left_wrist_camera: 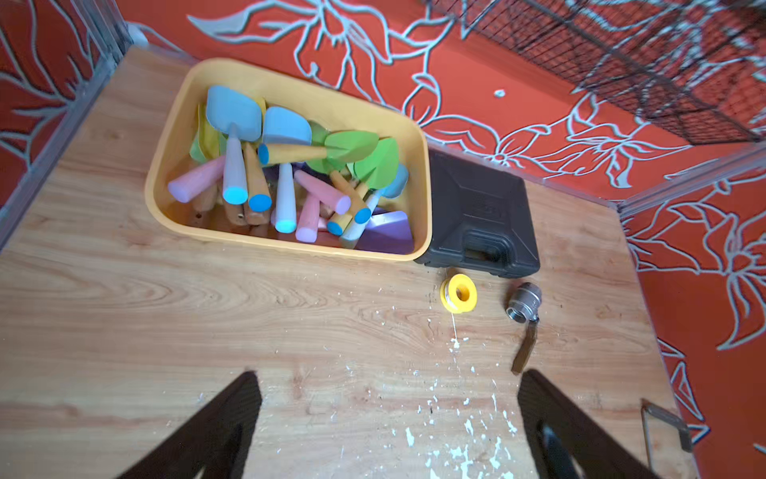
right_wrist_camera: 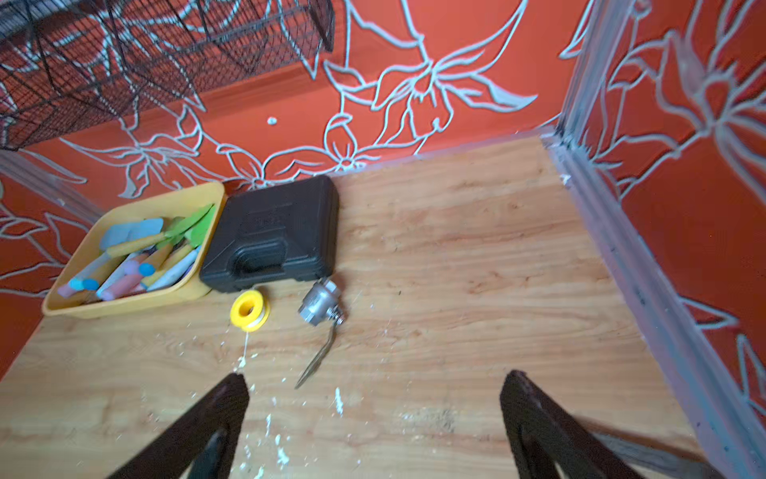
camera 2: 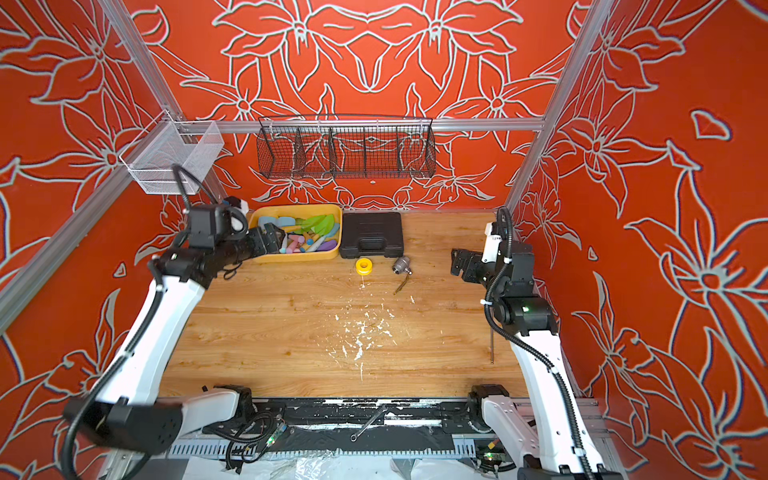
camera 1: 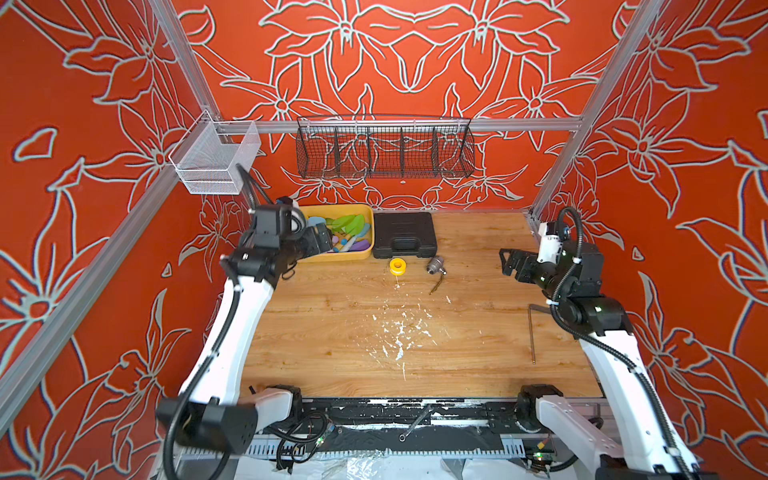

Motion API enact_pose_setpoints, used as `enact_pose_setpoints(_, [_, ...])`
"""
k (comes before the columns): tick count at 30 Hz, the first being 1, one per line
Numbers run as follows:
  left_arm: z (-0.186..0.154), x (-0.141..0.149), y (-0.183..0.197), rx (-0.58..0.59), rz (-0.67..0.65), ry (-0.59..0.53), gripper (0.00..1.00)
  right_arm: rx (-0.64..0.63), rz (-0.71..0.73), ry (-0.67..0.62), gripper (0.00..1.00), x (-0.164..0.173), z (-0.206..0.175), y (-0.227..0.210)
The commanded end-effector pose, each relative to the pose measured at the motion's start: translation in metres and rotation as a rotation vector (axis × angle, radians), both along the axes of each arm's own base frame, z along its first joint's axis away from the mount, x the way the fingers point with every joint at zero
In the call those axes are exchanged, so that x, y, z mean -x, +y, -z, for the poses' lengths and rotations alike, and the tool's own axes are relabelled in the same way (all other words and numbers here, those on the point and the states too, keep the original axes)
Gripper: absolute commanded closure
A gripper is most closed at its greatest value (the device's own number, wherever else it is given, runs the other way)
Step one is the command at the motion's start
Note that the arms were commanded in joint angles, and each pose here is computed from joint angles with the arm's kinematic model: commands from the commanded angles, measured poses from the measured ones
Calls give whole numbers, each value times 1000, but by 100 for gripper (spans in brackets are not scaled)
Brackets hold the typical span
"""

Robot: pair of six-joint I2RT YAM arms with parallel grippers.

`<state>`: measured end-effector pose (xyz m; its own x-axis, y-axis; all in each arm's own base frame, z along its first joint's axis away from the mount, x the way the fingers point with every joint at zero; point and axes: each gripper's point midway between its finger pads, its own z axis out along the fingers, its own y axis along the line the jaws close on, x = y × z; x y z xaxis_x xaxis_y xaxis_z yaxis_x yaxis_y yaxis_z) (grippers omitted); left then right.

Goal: Take the shovel out of the storage box
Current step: Pick up the shovel from the storage box.

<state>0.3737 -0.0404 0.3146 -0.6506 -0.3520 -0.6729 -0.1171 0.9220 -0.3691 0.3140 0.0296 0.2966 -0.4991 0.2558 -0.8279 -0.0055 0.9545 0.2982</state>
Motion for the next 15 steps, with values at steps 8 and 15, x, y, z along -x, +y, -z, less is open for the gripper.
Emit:
enact_pose_setpoints(8, [73,-52,-14,87,-31,417,3,-129,-180,270,8,-6,8,54])
enact_pose_setpoints(15, [110,-89,-12,72,-72,542,9,-112,-222,398,11,-8,27,68])
